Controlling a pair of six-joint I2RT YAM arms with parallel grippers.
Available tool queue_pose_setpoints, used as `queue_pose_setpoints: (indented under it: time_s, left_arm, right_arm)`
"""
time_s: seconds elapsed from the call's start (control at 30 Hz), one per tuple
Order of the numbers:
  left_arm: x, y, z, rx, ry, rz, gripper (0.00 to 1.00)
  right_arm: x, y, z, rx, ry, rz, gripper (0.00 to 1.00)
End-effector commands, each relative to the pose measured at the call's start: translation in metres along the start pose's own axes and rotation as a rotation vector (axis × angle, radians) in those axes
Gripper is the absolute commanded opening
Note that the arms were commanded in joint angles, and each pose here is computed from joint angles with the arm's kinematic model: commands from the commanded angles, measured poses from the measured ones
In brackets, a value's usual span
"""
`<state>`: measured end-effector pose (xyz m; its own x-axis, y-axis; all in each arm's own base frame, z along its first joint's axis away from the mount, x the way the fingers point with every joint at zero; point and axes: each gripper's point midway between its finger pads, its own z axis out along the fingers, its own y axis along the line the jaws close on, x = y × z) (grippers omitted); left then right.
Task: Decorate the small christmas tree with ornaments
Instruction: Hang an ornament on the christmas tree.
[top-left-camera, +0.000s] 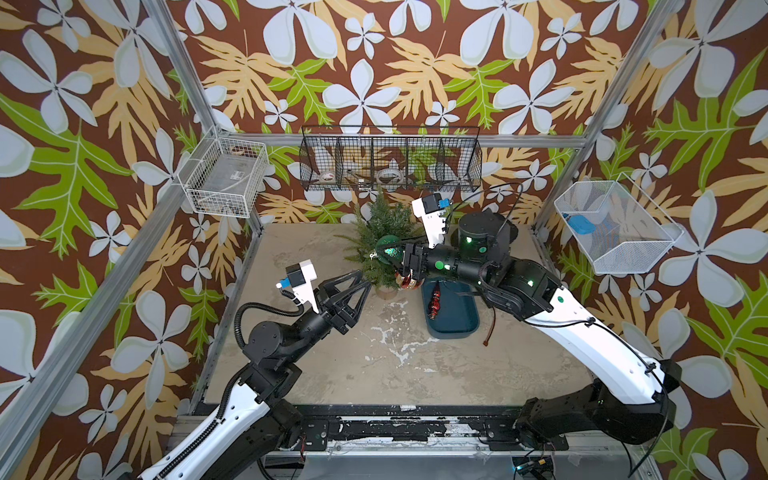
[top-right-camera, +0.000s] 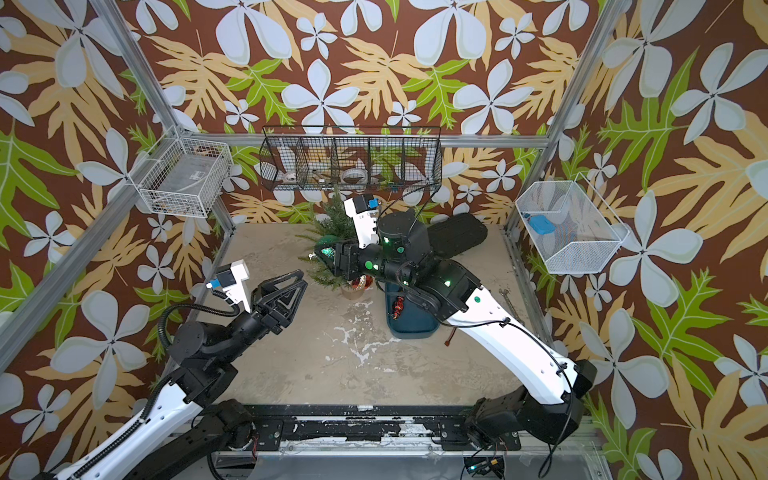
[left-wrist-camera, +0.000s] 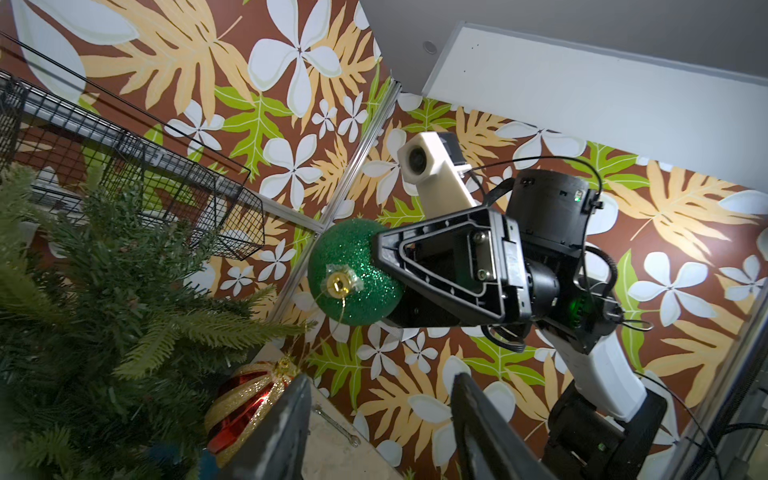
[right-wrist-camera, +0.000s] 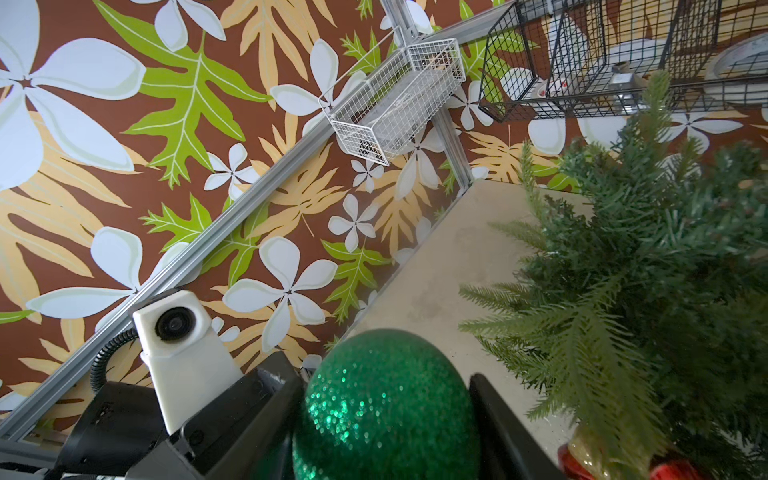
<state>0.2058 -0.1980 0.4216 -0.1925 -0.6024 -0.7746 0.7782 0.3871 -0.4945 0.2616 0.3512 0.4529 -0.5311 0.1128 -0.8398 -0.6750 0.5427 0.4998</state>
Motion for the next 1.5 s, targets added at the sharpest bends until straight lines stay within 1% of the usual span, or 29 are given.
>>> queue_pose_setpoints:
  time_s: [0.0,0.17,0.3,0.37,0.47,0.57,0.63,0.7,0.87,1.03,1.17,1.3,1.47]
  left_arm:
    - [0.002,0.020,0.004,-0.126,-0.014,0.085,0.56]
    - [0.011,0.026,0.014,-0.170,0.005,0.113,0.53]
    - [0.011,0.032,0.015,-0.200,-0.003,0.115,0.47]
    - [0.012,0.032,0.017,-0.201,0.002,0.115,0.38]
    - [0.014,0.032,0.019,-0.196,0.009,0.113,0.33]
    - [0.016,0.031,0.022,-0.189,0.019,0.117,0.19]
    - [0.016,0.030,0.023,-0.184,0.026,0.119,0.16]
    - [0.016,0.029,0.025,-0.180,0.027,0.123,0.00]
    - [0.018,0.029,0.023,-0.178,0.043,0.121,0.00]
    - [0.019,0.025,0.018,-0.169,0.060,0.137,0.00]
    - [0.026,0.022,0.021,-0.154,0.119,0.148,0.00]
    - [0.037,0.029,0.024,-0.161,0.184,0.133,0.00]
    - [0.031,0.048,0.011,-0.178,0.153,0.069,0.00]
  right_arm:
    - [-0.002,0.003,0.000,0.000,-0.009,0.011,0.59]
    - [0.000,0.005,0.002,-0.004,-0.005,0.010,0.59]
    - [0.000,0.007,0.002,-0.008,-0.005,0.006,0.59]
    - [-0.001,0.007,0.001,-0.008,-0.006,0.003,0.59]
    - [-0.001,0.008,0.000,-0.008,-0.008,-0.002,0.59]
    - [-0.002,0.008,-0.002,-0.011,-0.014,-0.004,0.59]
    - [-0.002,0.008,-0.002,-0.011,-0.013,-0.007,0.59]
    - [-0.001,0.007,-0.002,-0.007,-0.011,-0.009,0.59]
    - [-0.001,0.004,-0.002,0.013,-0.013,-0.021,0.59]
    - [0.010,-0.003,0.005,0.036,0.027,-0.034,0.59]
    - [0.017,-0.008,0.010,0.045,0.051,-0.038,0.59]
    - [0.023,-0.012,0.013,0.055,0.070,-0.036,0.59]
    - [0.023,-0.020,0.011,0.098,0.064,-0.053,0.59]
